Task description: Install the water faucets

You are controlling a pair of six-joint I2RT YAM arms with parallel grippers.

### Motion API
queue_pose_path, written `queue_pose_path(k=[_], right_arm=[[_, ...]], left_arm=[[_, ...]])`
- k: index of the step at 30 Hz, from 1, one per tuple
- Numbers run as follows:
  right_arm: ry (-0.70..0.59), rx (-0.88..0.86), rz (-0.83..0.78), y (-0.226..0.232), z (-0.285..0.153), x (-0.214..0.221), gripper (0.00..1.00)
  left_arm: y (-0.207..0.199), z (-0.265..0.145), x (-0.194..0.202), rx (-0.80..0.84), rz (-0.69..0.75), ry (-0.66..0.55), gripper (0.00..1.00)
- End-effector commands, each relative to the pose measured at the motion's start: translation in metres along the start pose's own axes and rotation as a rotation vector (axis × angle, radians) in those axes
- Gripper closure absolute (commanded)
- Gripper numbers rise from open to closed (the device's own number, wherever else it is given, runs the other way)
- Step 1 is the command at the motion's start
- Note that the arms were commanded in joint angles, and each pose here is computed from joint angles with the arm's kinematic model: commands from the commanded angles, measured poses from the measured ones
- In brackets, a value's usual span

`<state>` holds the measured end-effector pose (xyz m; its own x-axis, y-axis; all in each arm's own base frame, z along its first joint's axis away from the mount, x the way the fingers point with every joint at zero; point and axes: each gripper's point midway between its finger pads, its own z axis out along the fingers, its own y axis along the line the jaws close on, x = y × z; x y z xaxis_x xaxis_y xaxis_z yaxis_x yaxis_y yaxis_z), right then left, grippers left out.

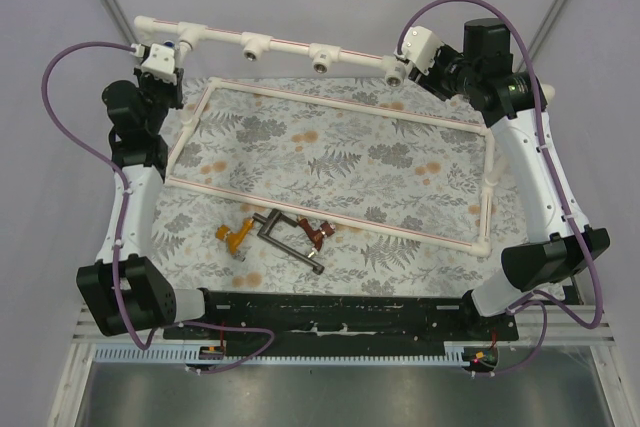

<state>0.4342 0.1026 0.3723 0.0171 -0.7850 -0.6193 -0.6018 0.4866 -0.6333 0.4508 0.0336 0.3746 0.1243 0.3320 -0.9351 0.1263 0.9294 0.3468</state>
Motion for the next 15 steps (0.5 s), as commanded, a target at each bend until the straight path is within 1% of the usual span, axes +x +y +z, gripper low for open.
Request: queue_pose_path(k=[1,2,3,4,6,7,8,9,10,11,12,13,14,15], right_arm=[[0.109,-0.019,0.101,0.012,0.012,0.028,1.00],[0.109,-0.017,0.101,0.011,0.011,0.028,1.00],[0.109,-0.017,0.102,0.011,0.012,0.027,1.00],[0.106,-0.015,0.101,0.011,0.012,0.027,1.00],[0.106,-0.010,0.099,0.009,0.012,0.026,1.00],[0.108,-0.008,0.100,0.009,0.012,0.027,1.00],[0.107,-0.003,0.100,0.007,0.012,0.026,0.99],[0.105,0.003,0.100,0.006,0.011,0.025,0.94],[0.103,0.010,0.104,0.004,0.010,0.024,0.89],[0.099,0.017,0.105,0.002,0.010,0.023,0.81],[0.091,0.024,0.108,0.000,0.009,0.020,0.71],[0.086,0.032,0.113,-0.003,0.008,0.018,0.55],[0.073,0.045,0.119,-0.007,0.007,0.014,0.43],[0.061,0.058,0.124,-0.011,0.005,0.010,0.34]], left_arm=[[0.007,-0.013,-0.045,-0.044,-0.059,-0.109,0.89],[0.007,-0.013,-0.047,-0.048,-0.089,-0.111,0.88],[0.007,-0.013,-0.045,-0.053,-0.112,-0.107,0.84],[0.007,-0.013,-0.045,-0.058,-0.131,-0.106,0.74],[0.010,-0.016,-0.048,-0.083,-0.163,-0.112,0.58],[0.012,-0.017,-0.048,-0.096,-0.177,-0.111,0.52],[0.015,-0.020,-0.053,-0.114,-0.193,-0.120,0.45],[0.019,-0.022,-0.056,-0.132,-0.206,-0.122,0.40],[0.022,-0.025,-0.059,-0.148,-0.227,-0.125,0.36],[0.025,-0.028,-0.063,-0.166,-0.243,-0.126,0.30],[0.027,-0.032,-0.068,-0.180,-0.252,-0.132,0.27],[0.029,-0.035,-0.073,-0.190,-0.257,-0.133,0.25],[0.031,-0.039,-0.078,-0.200,-0.265,-0.135,0.24],[0.033,-0.045,-0.084,-0.214,-0.272,-0.139,0.21]])
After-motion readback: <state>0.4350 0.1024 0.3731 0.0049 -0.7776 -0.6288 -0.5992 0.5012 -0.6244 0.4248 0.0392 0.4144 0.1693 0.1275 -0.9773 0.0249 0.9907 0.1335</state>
